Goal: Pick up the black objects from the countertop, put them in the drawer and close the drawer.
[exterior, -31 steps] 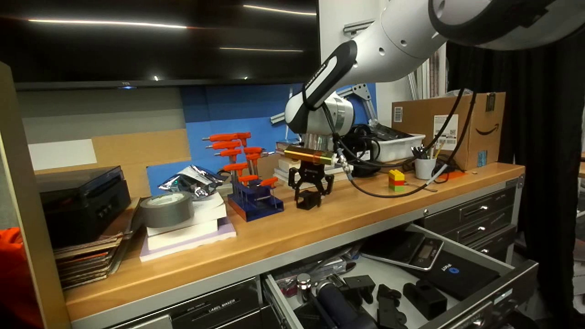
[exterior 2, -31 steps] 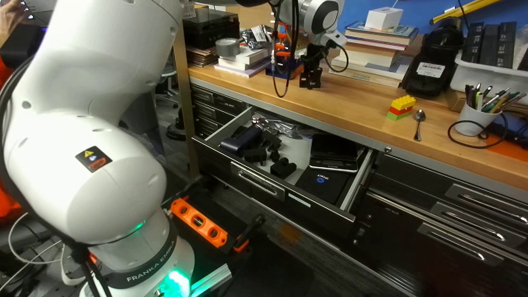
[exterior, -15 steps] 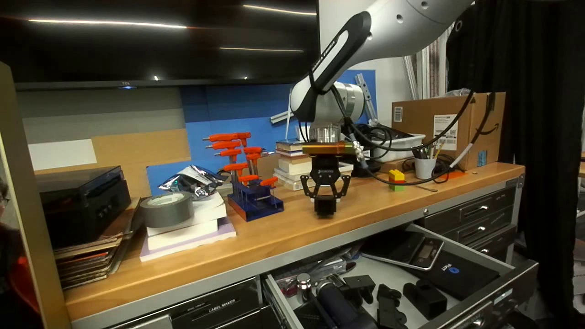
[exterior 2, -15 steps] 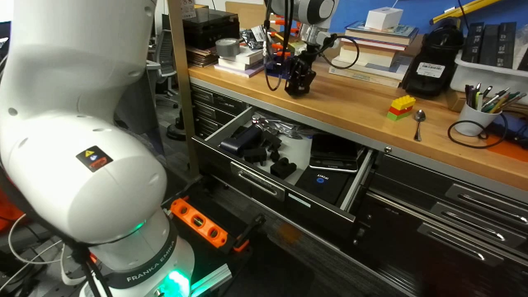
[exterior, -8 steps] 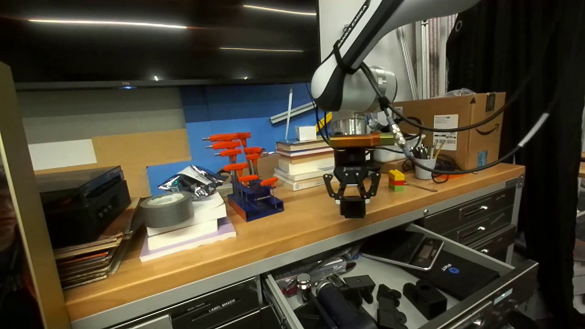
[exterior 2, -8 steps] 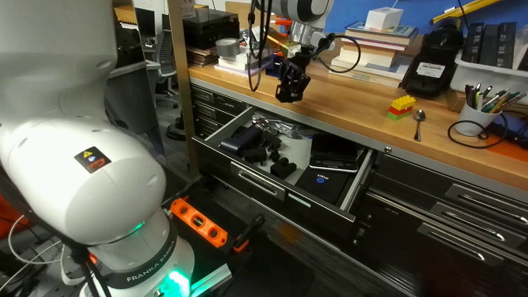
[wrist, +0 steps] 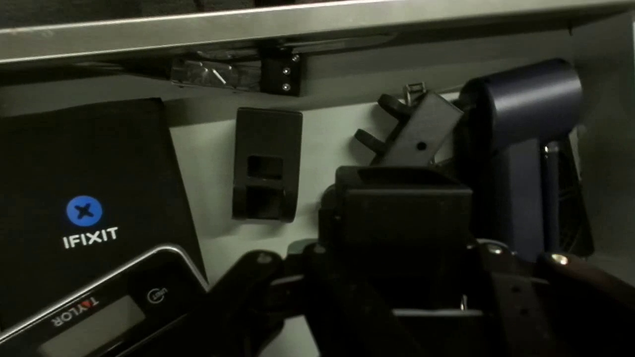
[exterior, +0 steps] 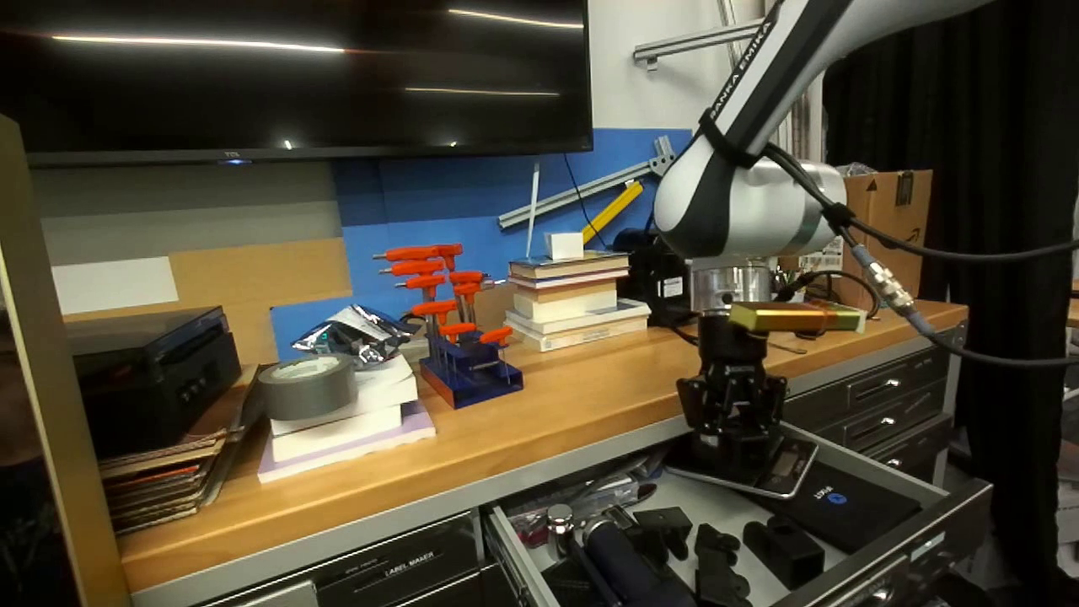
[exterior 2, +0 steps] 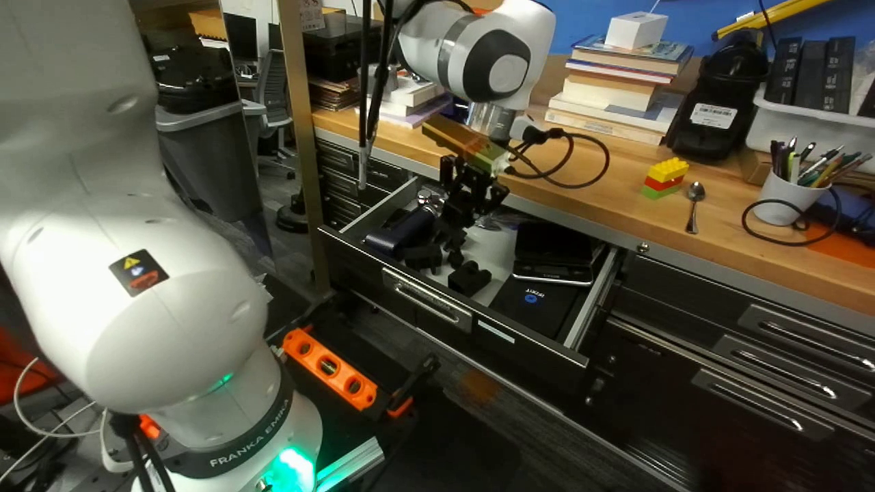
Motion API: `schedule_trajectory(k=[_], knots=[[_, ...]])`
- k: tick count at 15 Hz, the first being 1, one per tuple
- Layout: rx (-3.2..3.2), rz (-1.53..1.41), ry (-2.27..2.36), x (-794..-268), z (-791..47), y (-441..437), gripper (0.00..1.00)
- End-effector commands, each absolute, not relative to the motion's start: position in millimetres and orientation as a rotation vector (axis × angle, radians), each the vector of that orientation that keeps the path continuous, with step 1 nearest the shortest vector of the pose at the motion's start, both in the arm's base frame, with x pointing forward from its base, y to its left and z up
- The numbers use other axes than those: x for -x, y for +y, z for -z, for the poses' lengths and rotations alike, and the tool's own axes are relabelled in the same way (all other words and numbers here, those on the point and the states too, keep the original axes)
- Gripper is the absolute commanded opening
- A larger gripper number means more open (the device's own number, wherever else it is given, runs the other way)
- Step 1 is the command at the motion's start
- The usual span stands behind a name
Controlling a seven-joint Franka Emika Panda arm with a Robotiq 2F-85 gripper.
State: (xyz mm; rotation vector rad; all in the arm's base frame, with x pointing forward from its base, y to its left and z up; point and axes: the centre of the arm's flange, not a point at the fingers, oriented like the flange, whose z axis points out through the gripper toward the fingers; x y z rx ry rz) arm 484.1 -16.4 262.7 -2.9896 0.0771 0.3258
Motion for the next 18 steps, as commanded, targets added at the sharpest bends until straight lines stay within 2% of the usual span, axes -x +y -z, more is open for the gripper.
schedule_trajectory(k=[1,10,18], knots=[[2.937,-0.275,-0.214,-478,-241,-32,0.28],[2.850,-0.282,-0.861,-533,-207,-30,0.28],[2.839,-0.245,-1.016,-546,-178,-37,0.28]])
